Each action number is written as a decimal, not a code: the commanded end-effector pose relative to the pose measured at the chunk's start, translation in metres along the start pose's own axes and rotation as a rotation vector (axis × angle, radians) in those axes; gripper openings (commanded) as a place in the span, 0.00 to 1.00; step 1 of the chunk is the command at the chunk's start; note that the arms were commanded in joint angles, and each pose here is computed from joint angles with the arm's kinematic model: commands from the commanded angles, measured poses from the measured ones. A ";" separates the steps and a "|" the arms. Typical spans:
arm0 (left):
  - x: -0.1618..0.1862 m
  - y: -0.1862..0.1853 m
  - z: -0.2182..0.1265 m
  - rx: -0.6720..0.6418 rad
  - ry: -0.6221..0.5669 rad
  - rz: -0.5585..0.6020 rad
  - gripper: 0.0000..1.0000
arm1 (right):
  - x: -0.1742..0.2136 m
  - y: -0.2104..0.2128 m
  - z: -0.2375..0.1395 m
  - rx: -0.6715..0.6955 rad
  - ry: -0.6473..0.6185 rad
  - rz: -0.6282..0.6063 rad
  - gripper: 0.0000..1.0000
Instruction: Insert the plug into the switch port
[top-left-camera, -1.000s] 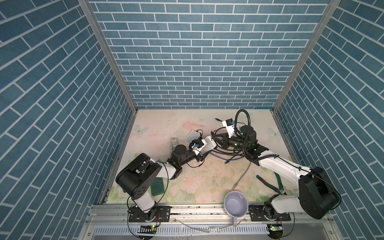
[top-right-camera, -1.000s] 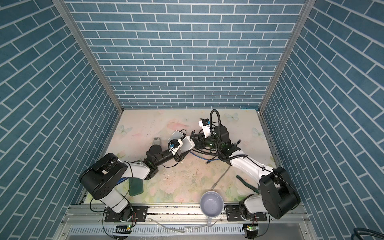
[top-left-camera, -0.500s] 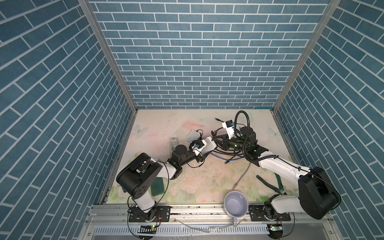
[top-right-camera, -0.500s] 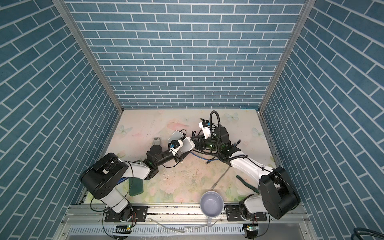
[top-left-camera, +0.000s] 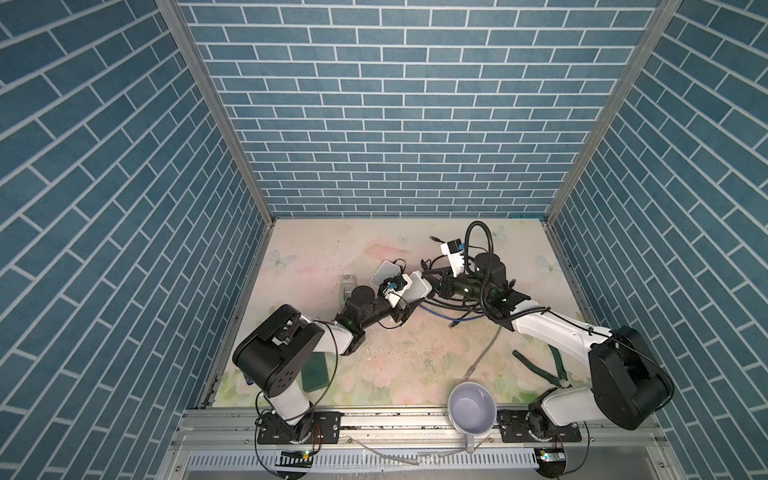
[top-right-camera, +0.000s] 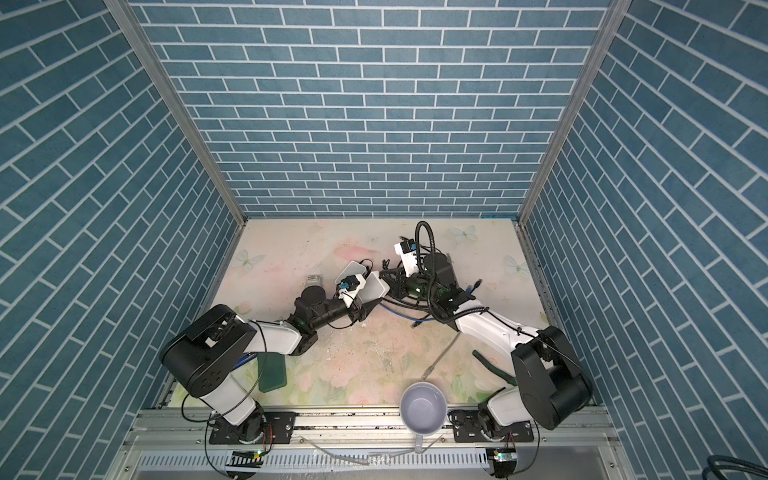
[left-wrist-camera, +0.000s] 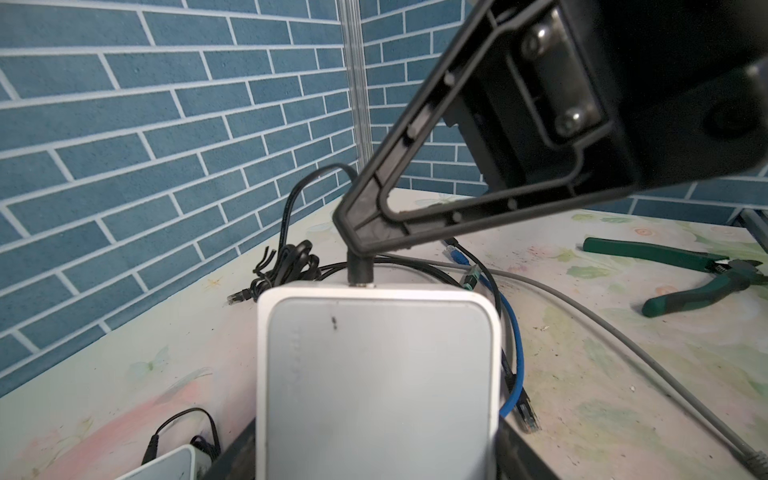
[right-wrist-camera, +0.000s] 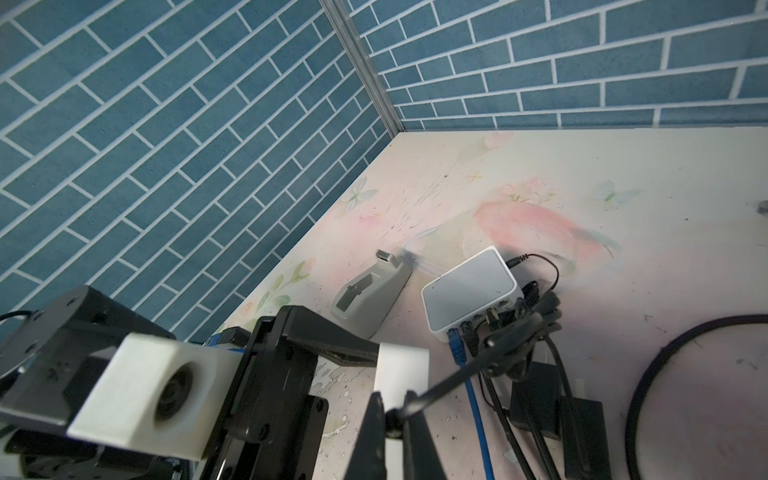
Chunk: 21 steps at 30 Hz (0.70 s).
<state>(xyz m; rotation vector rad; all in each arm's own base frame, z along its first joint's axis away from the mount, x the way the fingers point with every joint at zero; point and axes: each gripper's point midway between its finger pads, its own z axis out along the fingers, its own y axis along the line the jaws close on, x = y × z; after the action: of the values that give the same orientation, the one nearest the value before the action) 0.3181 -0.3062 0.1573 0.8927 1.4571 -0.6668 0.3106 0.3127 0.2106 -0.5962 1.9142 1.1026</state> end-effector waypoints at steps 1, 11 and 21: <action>-0.131 -0.007 -0.010 0.039 -0.391 0.175 0.36 | 0.069 0.003 0.012 -0.024 0.238 0.079 0.00; -0.159 -0.010 -0.015 0.054 -0.481 0.255 0.36 | 0.081 0.008 0.022 -0.059 0.291 0.120 0.00; -0.146 0.001 -0.018 0.010 -0.450 0.245 0.36 | 0.092 0.004 0.028 -0.045 0.335 0.154 0.00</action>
<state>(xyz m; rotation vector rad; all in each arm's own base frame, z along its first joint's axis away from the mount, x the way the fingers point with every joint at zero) 0.3362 -0.2945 0.1626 0.8706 1.4735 -0.6039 0.3265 0.3278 0.2097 -0.6023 1.9169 1.1130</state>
